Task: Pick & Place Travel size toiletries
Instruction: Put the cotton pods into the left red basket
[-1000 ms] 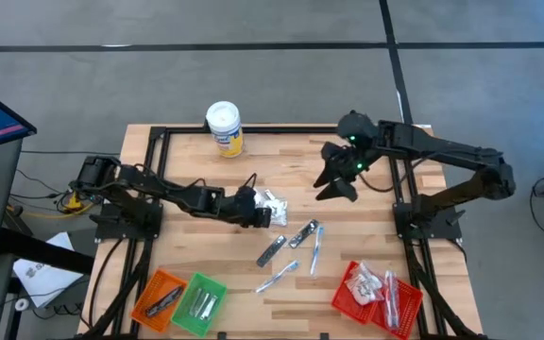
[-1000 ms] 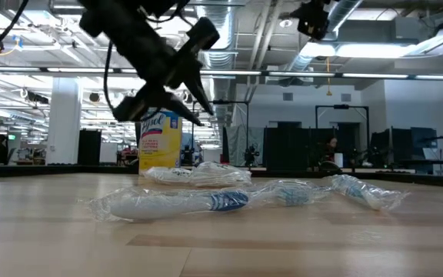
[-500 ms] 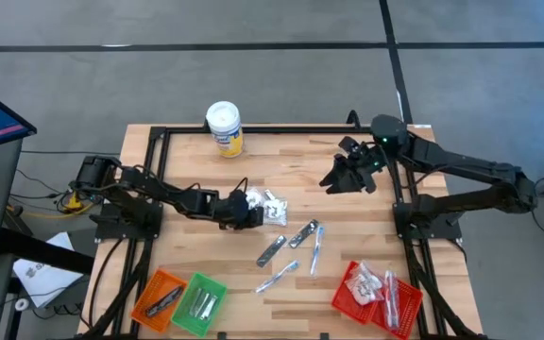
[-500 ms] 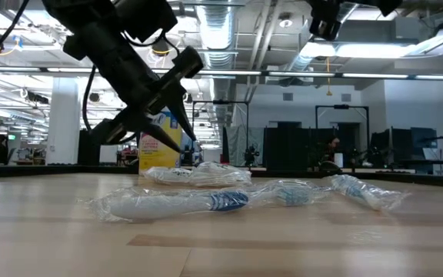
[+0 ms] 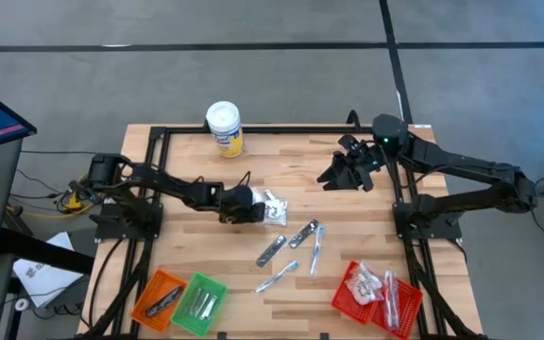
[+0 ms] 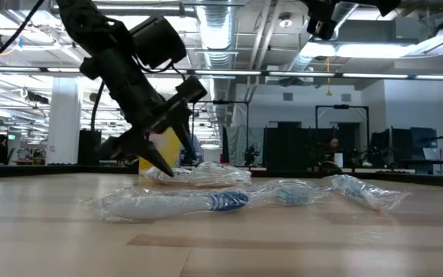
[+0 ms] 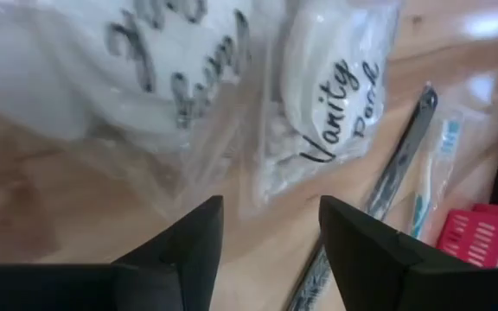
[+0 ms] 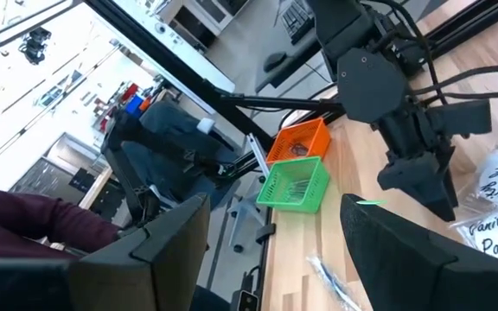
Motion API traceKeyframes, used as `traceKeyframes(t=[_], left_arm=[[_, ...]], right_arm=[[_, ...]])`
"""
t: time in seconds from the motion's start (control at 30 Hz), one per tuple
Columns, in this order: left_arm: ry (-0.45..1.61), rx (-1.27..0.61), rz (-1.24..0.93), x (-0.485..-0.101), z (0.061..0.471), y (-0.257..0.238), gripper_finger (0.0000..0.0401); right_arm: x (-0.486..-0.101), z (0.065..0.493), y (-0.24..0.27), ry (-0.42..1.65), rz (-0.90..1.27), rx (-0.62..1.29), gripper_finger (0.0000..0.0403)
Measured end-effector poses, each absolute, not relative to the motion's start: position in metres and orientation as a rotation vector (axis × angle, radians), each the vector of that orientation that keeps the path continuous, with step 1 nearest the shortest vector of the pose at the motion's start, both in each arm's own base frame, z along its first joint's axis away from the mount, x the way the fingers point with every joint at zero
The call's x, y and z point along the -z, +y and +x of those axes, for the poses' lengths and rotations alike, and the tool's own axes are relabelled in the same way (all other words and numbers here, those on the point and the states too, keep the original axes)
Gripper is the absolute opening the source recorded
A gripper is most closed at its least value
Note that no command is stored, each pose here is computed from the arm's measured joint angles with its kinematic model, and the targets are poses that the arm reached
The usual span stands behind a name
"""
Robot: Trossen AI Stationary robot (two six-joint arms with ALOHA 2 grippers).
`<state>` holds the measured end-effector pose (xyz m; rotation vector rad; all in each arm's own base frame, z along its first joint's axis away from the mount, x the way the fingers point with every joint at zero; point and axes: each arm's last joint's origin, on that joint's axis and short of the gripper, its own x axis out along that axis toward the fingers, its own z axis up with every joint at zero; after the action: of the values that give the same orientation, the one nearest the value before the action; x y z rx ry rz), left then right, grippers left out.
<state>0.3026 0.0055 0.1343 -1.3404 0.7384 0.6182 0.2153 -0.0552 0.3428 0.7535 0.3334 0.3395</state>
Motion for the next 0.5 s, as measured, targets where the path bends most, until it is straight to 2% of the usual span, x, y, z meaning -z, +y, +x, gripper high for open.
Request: traceKeyframes(t=[0.5], left_arm=[[0.702, -0.538, -1.34, -0.113, 0.319, 0.005, 0.0185]], right_arm=[[-0.343, 0.216, -0.055, 0.332, 0.767, -0.336, 0.0253]])
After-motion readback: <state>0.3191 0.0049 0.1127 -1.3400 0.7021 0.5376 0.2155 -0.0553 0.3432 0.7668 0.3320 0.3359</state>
